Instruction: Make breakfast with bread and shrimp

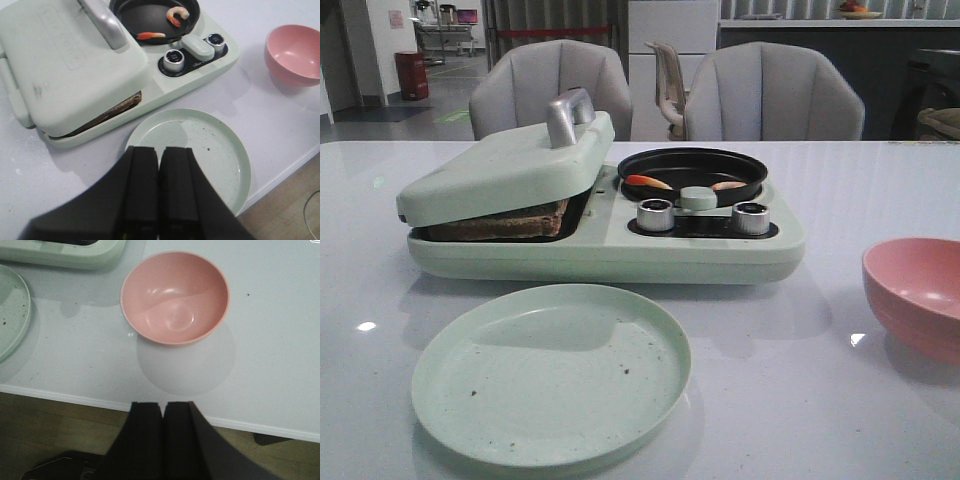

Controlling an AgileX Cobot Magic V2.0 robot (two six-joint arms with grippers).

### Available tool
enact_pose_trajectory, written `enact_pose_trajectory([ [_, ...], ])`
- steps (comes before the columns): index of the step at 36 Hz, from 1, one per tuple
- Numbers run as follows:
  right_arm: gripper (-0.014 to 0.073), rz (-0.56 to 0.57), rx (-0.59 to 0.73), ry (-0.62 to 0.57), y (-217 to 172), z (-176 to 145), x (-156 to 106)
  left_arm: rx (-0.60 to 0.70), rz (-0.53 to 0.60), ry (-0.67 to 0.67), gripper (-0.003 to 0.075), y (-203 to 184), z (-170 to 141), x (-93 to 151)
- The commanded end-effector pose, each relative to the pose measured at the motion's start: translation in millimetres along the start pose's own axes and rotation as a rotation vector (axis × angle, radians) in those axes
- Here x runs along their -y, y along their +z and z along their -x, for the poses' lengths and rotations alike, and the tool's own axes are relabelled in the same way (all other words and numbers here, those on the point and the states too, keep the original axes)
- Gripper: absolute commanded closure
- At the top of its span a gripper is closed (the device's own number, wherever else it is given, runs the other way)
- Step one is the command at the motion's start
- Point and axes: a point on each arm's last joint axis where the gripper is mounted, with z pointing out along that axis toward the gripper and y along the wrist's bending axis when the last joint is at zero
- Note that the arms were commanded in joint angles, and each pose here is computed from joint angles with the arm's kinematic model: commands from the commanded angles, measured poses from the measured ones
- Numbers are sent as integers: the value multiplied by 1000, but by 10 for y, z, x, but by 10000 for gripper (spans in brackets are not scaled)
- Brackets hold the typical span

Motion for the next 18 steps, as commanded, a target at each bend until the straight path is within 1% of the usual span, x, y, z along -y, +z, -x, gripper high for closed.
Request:
enact_pose_trajectory([
  [1, 561, 8, 91, -5, -54, 117, -11, 98, 34, -44, 619, -83, 135, -59],
  [7, 561, 8, 91, -5, -54, 117, -11, 95, 52, -56, 619, -87, 131, -98],
  [18, 561, 8, 91, -5, -54, 117, -11, 95, 52, -56, 619, -87, 131, -98],
])
